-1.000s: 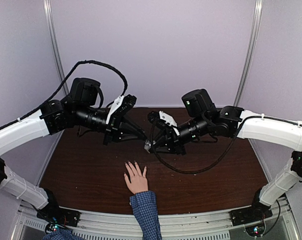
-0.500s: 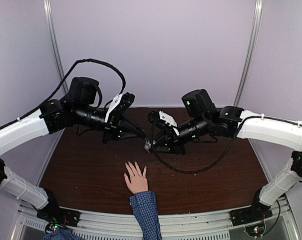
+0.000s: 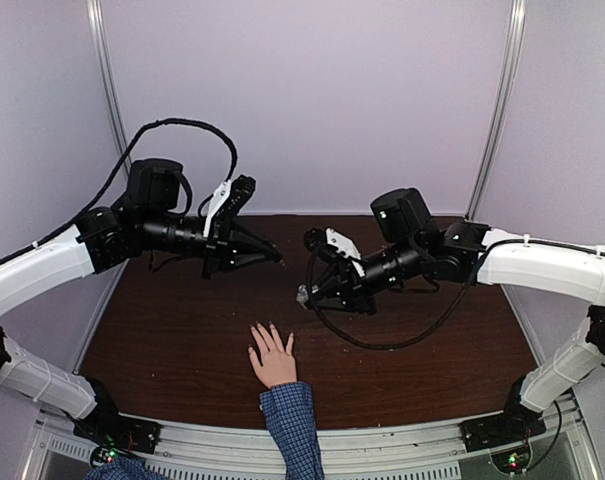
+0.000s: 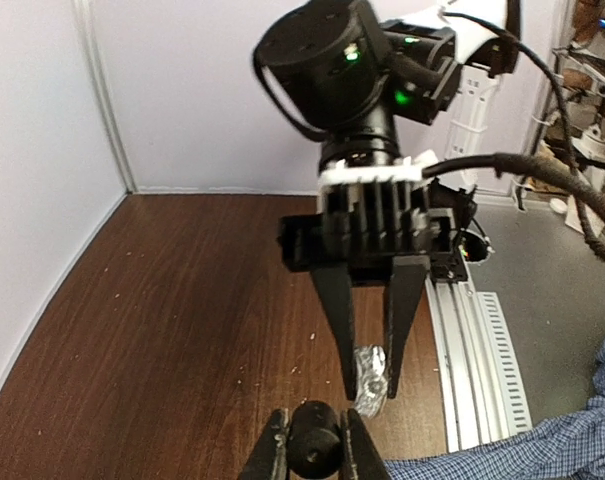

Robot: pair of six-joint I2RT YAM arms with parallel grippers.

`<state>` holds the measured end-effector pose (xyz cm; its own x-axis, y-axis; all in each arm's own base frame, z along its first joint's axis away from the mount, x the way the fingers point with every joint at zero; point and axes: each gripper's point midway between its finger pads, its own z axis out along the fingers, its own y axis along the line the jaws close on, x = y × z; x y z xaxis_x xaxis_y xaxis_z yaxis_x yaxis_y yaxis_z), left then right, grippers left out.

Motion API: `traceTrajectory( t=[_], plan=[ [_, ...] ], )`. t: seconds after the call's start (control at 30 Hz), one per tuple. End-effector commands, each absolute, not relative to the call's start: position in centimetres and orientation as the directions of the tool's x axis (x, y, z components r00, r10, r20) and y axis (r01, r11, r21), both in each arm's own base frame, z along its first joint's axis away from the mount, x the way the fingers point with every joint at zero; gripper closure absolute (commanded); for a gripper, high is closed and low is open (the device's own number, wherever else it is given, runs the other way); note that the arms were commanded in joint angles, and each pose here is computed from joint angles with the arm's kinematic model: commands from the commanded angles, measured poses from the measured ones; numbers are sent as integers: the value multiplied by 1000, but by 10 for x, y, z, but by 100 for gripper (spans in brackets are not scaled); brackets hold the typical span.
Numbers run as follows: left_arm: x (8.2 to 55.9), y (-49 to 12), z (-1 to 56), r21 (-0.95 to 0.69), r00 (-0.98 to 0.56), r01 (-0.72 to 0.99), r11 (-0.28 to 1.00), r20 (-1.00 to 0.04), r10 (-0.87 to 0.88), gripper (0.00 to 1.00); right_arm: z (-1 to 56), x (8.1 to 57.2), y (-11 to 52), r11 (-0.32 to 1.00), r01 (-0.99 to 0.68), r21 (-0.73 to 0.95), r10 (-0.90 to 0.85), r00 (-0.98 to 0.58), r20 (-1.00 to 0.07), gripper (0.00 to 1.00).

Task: Paint the nails
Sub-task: Remove the excess polish from the bottle rim, then paint the nail with the hand.

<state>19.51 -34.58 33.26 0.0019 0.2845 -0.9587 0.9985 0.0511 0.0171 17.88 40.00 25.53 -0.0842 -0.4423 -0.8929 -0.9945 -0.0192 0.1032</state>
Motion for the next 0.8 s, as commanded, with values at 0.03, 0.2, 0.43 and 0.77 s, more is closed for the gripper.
traceTrajectory(
  t=[0.03, 0.2, 0.43, 0.77],
  plan=[
    [239, -327, 313, -54, -130, 956, 289, -960, 249, 100, 281, 200, 382, 57, -993, 101, -334, -115, -936, 100],
    [272, -306, 274, -167, -306, 871, 463, -921, 242, 100, 285, 219, 367, 112, -986, 124, -287, -151, -946, 100],
    [290, -291, 227, -234, -473, 788, 570, -823, 315, 100, 284, 241, 356, 160, -977, 144, -260, -182, -948, 100],
    [291, -295, 197, -285, -561, 774, 566, -724, 402, 100, 282, 265, 345, 224, -961, 162, -246, -216, -945, 100]
  ],
)
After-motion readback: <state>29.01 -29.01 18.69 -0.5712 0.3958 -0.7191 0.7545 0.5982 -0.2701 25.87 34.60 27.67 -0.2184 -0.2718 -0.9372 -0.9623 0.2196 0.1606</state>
